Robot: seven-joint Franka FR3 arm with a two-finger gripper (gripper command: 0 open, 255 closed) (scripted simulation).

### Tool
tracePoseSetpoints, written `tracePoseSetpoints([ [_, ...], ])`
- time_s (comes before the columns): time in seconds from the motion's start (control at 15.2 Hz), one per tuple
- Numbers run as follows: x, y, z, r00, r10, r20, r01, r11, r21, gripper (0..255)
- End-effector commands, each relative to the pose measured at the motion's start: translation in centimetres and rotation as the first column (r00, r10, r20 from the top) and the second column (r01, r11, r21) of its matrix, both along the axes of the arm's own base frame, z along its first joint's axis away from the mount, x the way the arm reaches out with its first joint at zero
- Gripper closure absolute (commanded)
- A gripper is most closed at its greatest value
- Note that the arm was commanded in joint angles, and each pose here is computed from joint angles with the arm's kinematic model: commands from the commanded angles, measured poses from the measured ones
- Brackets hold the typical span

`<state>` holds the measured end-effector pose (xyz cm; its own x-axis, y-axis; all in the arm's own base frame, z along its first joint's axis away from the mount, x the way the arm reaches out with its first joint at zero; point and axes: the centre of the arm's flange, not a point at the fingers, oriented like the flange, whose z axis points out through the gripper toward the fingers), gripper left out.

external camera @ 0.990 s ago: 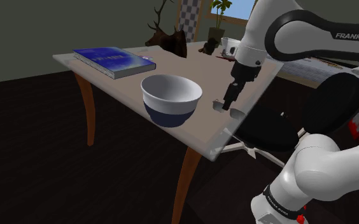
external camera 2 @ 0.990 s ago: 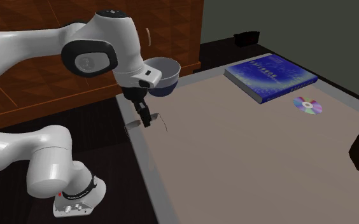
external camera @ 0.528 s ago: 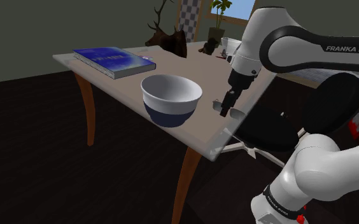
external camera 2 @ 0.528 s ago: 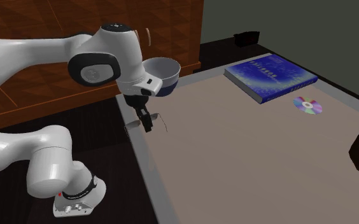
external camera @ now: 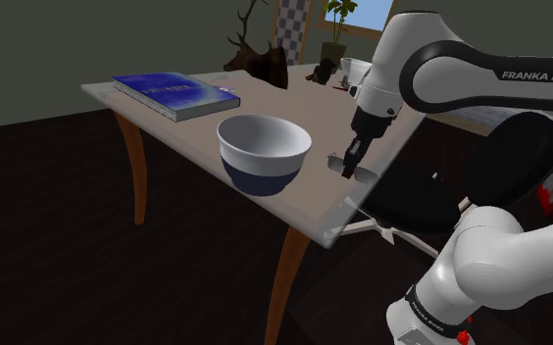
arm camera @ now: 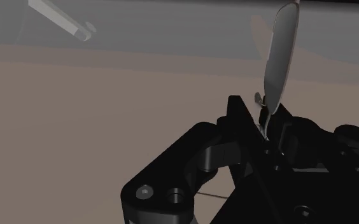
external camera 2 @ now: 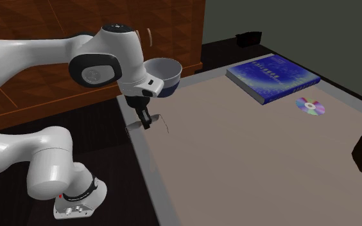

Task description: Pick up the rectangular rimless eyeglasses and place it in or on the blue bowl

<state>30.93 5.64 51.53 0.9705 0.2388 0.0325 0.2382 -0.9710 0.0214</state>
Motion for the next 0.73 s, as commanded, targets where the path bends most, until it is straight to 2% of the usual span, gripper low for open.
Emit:
tracePoseSetpoints([
  [0.0,0.0,0.0,0.0,1.000,0.000,-0.001,0.000,1.000,0.000,255],
  [0.4,0.0,0.0,0.0,1.000,0.000,-0.001,0.000,1.000,0.000,255],
  [0.66,0.0,0.0,2.1,1.000,0.000,-0.001,0.000,1.000,0.000,255],
])
